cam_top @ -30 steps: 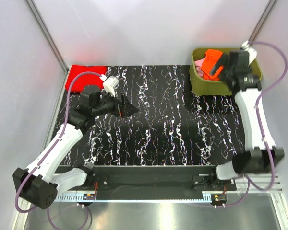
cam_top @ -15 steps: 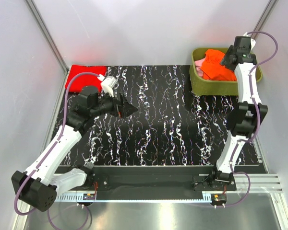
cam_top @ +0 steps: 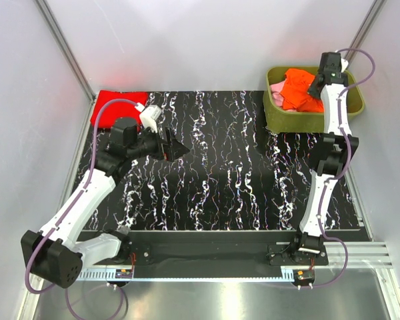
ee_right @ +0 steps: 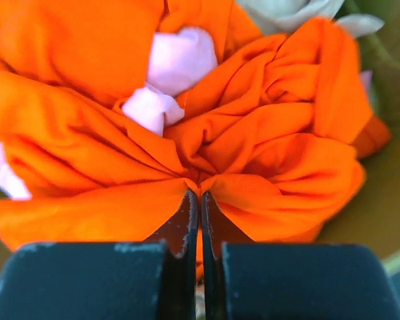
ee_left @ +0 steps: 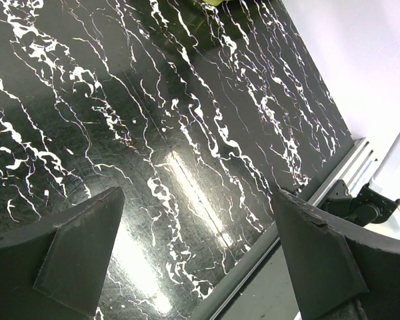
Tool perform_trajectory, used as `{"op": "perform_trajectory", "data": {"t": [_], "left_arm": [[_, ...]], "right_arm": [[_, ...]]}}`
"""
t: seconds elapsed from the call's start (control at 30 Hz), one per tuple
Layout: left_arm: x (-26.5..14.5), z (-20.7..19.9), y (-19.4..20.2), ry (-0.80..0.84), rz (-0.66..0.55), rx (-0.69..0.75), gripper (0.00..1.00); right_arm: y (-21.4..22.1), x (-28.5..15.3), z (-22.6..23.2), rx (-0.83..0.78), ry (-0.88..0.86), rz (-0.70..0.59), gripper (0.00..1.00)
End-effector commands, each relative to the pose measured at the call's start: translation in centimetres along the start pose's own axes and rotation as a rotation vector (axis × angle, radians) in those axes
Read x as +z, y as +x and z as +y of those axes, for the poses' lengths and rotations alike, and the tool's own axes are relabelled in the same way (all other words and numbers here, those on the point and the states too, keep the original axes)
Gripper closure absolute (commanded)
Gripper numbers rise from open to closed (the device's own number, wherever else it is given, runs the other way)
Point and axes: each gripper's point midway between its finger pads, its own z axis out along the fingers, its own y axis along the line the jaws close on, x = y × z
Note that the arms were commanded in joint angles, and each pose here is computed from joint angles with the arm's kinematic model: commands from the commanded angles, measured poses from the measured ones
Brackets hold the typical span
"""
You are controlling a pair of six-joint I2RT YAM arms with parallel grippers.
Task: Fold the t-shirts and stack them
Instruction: Grab the tshirt from the pile, then move the tshirt to the center of the board
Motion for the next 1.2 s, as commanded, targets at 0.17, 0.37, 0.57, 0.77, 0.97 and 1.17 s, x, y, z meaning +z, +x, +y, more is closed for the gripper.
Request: {"op": "perform_trajectory", "data": {"t": [0.17, 0.37, 0.57, 0.77, 0.97, 1.17], "left_arm": [[-0.1, -0.5, -1.4, 0.020, -0.045, 0.009, 0.01], [-0.3, -1.1, -1.5, 0.054, -0.049, 0.000, 0.01], [-1.1, -0.1, -2.6, 0.045, -0.104, -0.066, 0.01], [-0.8, 0.7, -2.8, 0.095, -0.114, -0.163, 0.01], [-0.6, 0.3, -3.6, 0.178, -0.094, -0.194, 0.01], [-1.0, -0.5, -4.3, 0.205, -0.101, -0.170, 0.01]], "right_arm": [[-14.3, -16.5, -1.3, 0.065, -0.030, -0.428, 1.00], [-19.2, -30.3, -1.4, 0.154, -0.199, -0.666, 1.00], [-17.2, -41.7, 1.6, 0.202, -0.574, -0.671, 1.00], [-12.1, -48.9, 5.6, 0.147, -0.965, -0.500, 1.00], [-8.9, -54.5, 7.9, 0.108, -1.255, -0.354, 1.00], [-8.1, -58.8, 8.2, 0.100, -1.399, -0.307, 1.00]]}}
